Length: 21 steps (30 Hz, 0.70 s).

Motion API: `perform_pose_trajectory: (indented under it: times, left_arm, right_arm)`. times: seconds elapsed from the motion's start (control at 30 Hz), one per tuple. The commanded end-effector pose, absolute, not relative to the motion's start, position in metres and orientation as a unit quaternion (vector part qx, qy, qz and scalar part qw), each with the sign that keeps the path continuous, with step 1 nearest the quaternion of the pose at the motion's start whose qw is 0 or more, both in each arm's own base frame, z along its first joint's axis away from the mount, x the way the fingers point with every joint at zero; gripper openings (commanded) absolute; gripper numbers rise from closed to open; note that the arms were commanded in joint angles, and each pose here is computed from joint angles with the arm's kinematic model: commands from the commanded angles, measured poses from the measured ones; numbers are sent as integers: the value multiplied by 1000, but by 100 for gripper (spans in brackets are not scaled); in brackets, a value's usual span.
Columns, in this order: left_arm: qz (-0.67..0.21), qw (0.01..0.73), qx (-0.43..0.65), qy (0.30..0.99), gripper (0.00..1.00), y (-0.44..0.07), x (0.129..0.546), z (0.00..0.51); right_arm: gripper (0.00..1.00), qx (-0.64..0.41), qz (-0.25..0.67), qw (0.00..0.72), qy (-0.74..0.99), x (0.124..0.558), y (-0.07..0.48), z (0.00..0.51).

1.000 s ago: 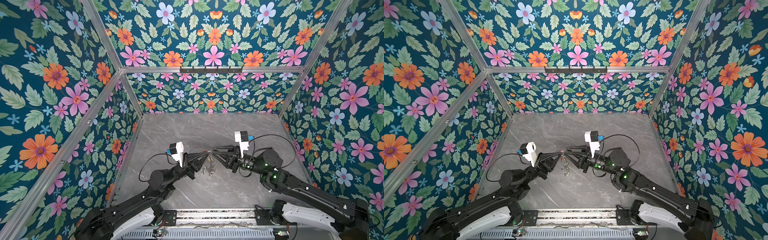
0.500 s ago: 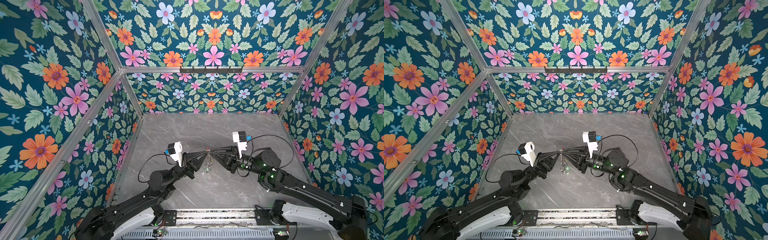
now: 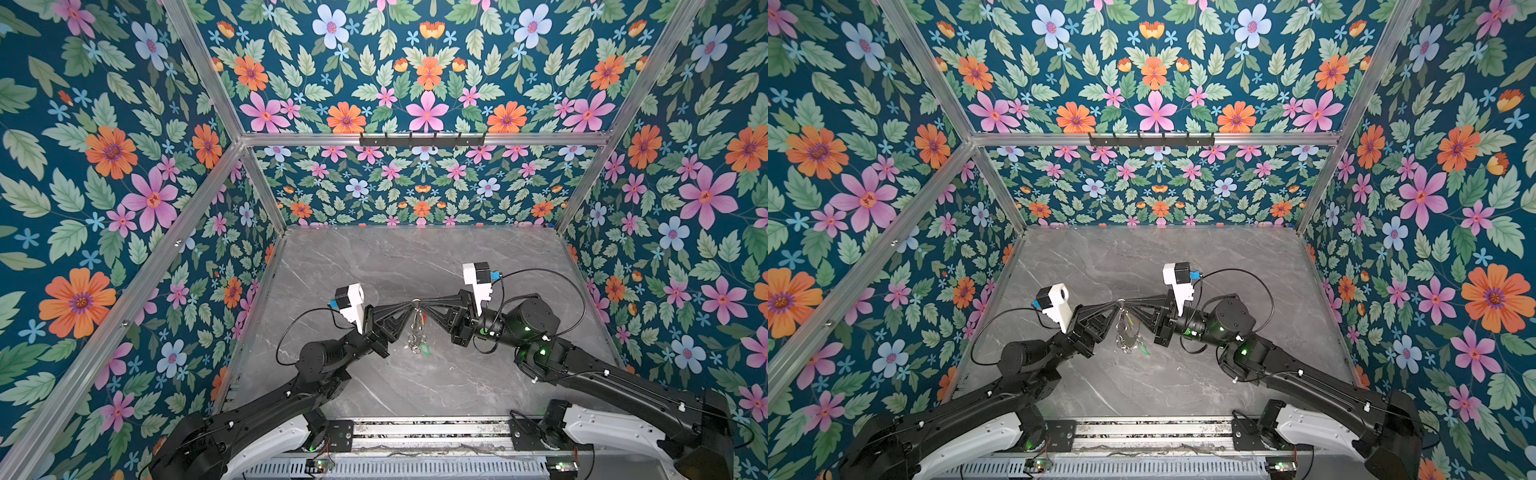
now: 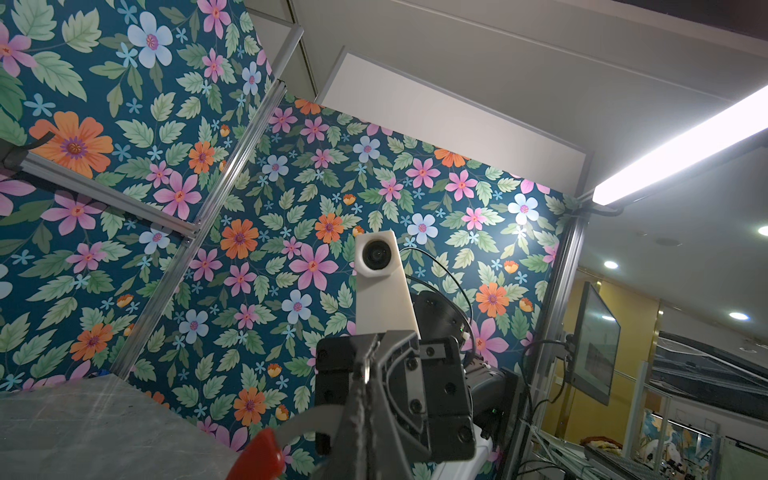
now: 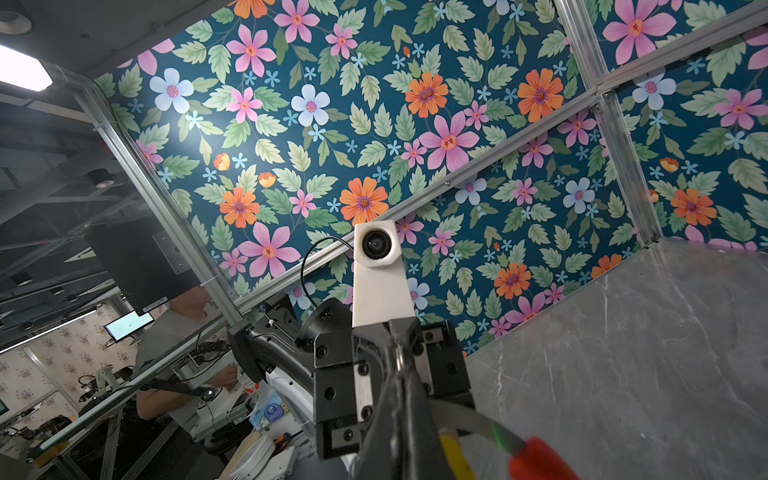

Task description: Remove the keys from the keyring

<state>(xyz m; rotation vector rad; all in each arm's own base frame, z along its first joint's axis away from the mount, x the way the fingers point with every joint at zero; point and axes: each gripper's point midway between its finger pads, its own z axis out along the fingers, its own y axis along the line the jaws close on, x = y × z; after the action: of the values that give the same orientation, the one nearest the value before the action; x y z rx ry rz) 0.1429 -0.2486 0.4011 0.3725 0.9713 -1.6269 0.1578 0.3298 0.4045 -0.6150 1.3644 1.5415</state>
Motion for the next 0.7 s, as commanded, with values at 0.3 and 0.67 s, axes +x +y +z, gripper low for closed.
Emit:
perform_pose_trajectory:
  times: [0.3,0.67]
  left_arm:
    - [-692,568,165,414,38,-243,136,402]
    - [-620,511,229,551,42,-257,131,366]
  right_arm:
    - [0,-270,589,455,611,155,325,391]
    - [0,-372,485,409,678,135,306,365]
